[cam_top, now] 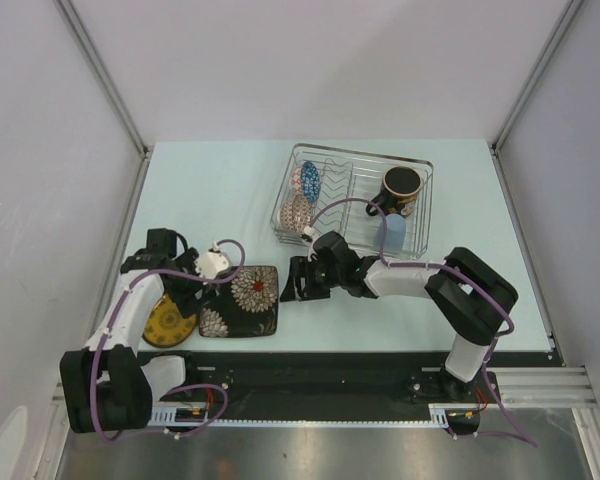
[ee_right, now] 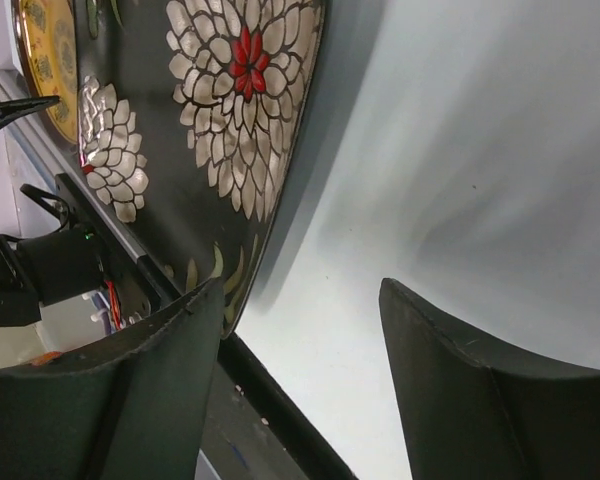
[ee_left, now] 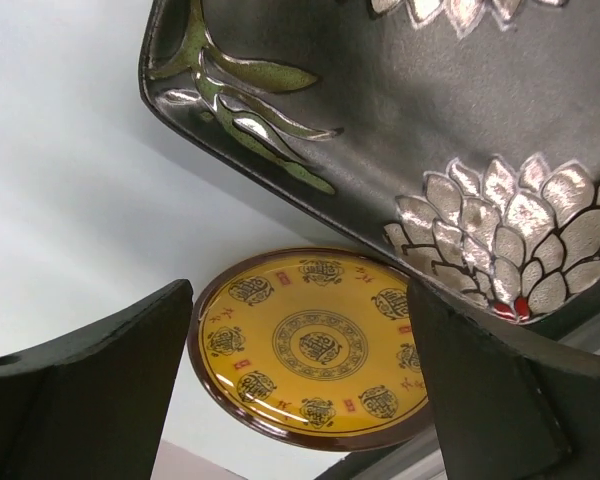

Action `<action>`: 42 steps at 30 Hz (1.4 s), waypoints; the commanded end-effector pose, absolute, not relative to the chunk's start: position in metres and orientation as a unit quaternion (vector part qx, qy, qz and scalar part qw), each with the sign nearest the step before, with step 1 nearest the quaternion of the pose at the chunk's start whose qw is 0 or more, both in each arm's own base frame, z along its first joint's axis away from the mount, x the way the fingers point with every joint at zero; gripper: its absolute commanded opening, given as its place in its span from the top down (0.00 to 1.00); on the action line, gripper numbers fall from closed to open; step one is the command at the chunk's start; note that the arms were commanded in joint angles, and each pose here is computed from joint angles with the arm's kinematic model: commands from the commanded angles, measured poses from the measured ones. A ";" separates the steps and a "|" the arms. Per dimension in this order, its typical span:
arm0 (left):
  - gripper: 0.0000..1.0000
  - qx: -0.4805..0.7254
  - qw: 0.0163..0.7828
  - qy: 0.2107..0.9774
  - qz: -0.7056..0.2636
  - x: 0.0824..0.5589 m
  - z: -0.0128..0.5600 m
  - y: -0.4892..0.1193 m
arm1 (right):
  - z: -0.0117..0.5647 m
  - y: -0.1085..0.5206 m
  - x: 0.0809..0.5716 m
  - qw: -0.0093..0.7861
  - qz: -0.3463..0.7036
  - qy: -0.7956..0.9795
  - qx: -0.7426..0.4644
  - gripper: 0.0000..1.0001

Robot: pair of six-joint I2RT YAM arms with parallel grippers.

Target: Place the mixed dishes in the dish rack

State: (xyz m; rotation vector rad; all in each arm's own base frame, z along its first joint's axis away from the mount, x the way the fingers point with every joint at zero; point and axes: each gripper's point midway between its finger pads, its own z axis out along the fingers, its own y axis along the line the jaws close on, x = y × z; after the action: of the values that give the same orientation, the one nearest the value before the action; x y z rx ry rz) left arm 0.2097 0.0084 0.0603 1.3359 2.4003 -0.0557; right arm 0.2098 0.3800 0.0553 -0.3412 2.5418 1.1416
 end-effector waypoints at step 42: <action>0.05 0.539 0.242 0.806 -0.040 0.233 0.044 -0.048 | 0.037 0.426 0.210 0.170 0.440 0.871 -0.140 0.66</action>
State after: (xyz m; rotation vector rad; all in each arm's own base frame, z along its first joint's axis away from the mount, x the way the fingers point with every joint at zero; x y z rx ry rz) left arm 0.2197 -0.0216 0.0351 1.5363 2.3054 -0.0180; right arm 0.2119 0.4082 0.0322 -0.3555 2.5134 1.1923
